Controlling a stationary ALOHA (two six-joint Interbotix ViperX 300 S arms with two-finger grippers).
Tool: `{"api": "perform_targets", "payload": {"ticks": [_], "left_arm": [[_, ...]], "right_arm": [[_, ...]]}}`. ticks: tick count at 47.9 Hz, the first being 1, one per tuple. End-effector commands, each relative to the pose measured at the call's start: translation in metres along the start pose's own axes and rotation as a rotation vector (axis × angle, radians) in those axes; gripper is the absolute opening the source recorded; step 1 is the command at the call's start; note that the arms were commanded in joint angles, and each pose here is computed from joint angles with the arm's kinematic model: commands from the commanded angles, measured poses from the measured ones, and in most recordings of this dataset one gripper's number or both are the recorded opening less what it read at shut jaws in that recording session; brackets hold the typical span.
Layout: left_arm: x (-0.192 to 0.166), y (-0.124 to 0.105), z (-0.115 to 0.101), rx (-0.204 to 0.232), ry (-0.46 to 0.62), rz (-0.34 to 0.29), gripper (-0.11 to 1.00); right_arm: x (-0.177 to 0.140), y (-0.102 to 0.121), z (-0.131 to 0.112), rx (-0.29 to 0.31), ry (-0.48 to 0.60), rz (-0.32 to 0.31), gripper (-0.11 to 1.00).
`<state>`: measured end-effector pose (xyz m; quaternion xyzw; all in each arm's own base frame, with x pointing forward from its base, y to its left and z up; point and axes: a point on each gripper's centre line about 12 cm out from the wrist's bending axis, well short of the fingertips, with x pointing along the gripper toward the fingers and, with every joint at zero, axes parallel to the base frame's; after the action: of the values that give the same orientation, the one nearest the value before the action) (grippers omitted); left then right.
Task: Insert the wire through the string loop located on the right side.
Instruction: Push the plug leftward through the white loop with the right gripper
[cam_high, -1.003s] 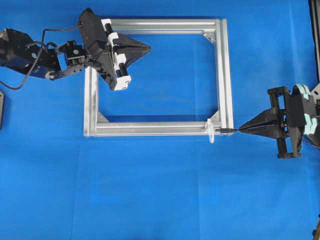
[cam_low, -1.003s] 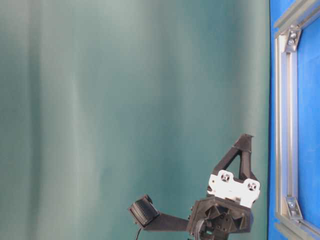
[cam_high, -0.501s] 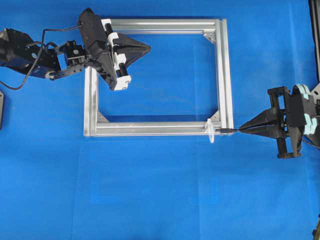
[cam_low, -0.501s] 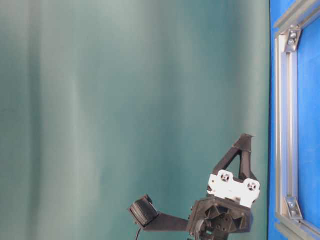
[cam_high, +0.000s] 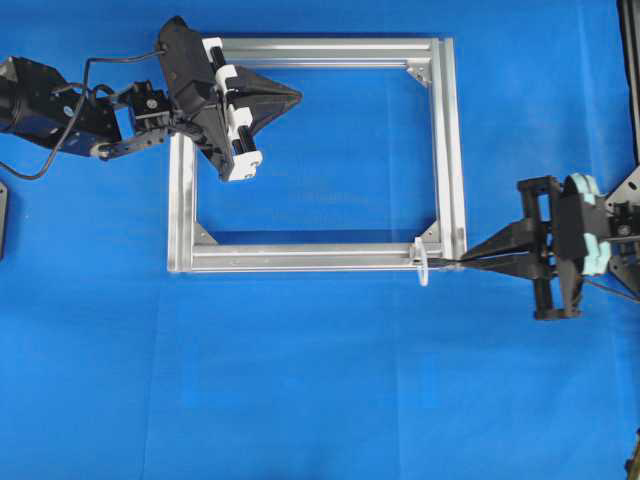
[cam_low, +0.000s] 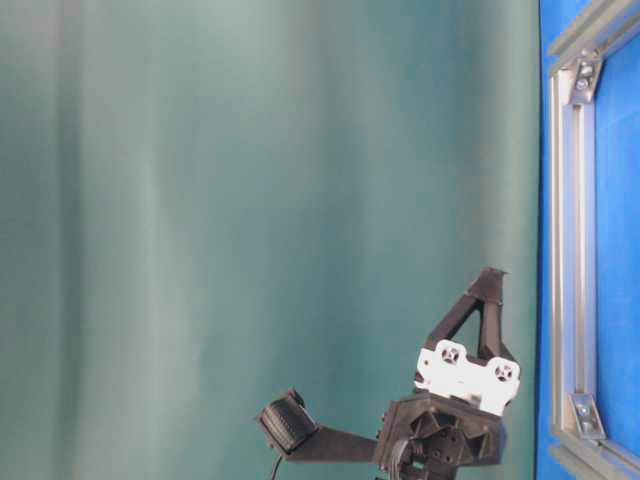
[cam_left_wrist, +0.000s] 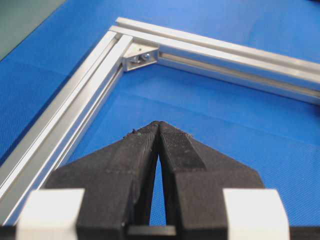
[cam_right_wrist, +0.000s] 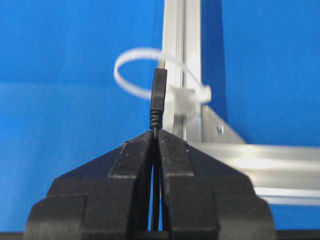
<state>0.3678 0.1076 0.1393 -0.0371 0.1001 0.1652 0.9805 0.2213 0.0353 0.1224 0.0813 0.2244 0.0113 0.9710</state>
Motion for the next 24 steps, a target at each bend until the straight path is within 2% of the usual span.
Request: {"api": "perform_targets", "payload": {"ticks": [1,10,24], "left_arm": [[0.001,-0.002,0.019,0.000,-0.060,-0.008,0.00],[0.000,-0.002,0.019,0.000,-0.060,-0.008,0.00],[0.000,-0.007,0.019,0.002,-0.061,-0.018,0.00]], "right_arm": [[0.011,0.003,0.013,0.002,-0.045,-0.003,-0.03],[0.028,0.003,0.018,0.005,-0.040,-0.020,-0.03],[0.036,0.005,0.020,0.005,-0.037,-0.020,-0.03]]}}
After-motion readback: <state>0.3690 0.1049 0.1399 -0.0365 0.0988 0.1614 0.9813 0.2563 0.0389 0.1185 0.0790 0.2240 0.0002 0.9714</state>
